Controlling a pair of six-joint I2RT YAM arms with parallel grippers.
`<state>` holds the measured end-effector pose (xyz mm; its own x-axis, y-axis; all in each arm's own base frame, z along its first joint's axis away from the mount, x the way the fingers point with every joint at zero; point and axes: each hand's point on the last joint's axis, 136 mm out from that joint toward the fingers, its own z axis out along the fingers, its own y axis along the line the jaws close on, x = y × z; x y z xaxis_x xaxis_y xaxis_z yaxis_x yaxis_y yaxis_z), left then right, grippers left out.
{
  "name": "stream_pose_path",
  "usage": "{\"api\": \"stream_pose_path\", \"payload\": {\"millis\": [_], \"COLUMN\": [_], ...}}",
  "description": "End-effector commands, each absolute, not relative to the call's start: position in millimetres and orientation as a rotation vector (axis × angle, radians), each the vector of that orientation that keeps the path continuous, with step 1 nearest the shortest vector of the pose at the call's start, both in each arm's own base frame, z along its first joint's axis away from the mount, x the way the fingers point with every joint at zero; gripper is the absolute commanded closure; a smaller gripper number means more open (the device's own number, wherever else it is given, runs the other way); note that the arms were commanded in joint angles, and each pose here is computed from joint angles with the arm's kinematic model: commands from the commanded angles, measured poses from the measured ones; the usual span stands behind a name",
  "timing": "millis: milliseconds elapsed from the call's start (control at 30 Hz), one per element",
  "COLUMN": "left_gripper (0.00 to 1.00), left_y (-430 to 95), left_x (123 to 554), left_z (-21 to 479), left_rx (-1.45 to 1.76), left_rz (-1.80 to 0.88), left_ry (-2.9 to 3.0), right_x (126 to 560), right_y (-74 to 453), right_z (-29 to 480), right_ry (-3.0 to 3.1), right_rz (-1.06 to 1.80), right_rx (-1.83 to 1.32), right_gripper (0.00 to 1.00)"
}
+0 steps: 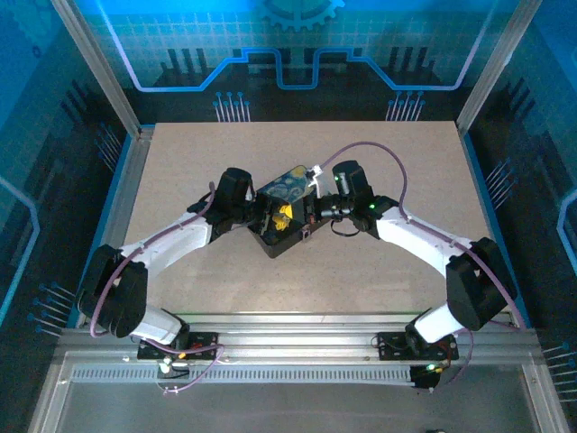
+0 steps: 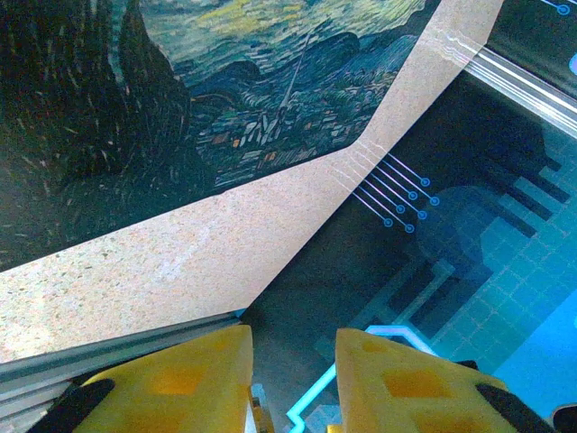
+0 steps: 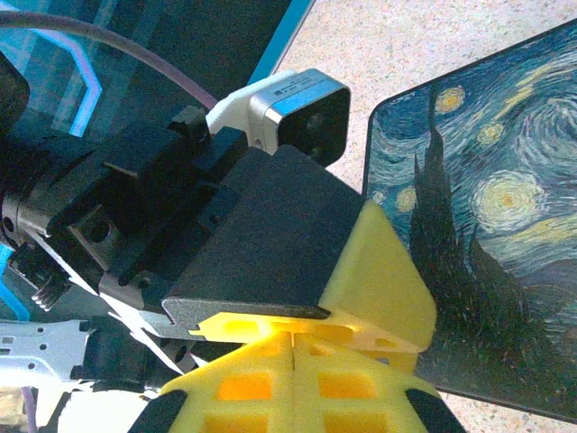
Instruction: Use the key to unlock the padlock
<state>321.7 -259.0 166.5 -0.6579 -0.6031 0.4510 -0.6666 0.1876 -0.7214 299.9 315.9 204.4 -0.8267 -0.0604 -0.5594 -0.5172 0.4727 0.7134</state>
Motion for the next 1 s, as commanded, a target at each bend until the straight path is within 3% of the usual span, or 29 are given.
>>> {"api": "stream_pose_path", "payload": {"millis": [0,833,967], "left_gripper": [0.7,0.99,1.0], "left_y": [-259.1,-247.9,-247.8], "left_x": [315.9,317.7,319.1], "left_z": [175.3,170.5,171.6], "left_rx": [1.231,1.267,1.255], "left_rz": [1.537,1.529,1.536], "left_ry": [-2.349,-2.371,-2.385], "right_x": [305.1,301.6,300.3], "right_y": [313.9,306.9,304.9], "right_z": [228.8,212.8,208.6], "right_ry": [2.188,2.221,2.234], "right_rz": [1.32,1.311,1.304], "right_rx": [-0.498,-0.468,-0.464], "right_gripper": [1.0,1.0,1.0]}}
